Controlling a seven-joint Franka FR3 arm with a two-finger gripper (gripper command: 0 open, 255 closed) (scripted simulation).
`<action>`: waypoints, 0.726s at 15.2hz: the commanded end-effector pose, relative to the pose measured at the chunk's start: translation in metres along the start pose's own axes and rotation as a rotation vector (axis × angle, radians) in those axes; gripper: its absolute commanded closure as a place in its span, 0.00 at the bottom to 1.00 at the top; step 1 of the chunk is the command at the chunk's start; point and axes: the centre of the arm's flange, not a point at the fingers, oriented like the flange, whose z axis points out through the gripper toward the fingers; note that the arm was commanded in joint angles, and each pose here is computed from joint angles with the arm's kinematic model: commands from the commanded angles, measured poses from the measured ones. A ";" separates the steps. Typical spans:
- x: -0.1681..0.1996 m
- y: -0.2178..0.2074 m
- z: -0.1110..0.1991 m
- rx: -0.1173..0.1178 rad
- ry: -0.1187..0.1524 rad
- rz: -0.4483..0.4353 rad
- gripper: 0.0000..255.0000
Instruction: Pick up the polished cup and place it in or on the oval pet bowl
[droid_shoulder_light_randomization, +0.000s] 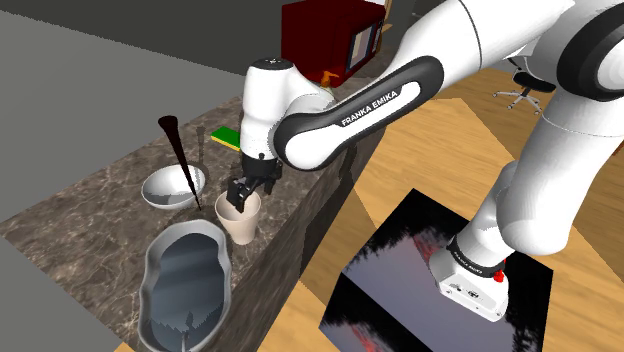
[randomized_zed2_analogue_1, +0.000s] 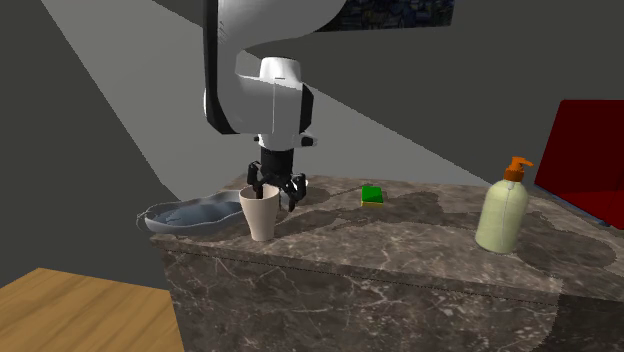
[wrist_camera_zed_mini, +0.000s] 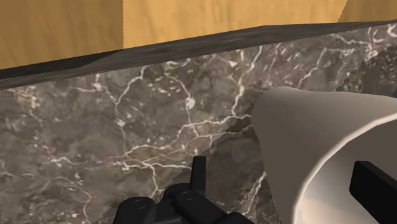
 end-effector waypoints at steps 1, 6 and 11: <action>0.000 0.000 0.000 0.000 0.000 0.000 0.00; 0.000 0.000 0.000 0.000 0.000 0.000 1.00; 0.000 0.000 0.000 0.000 0.000 0.000 1.00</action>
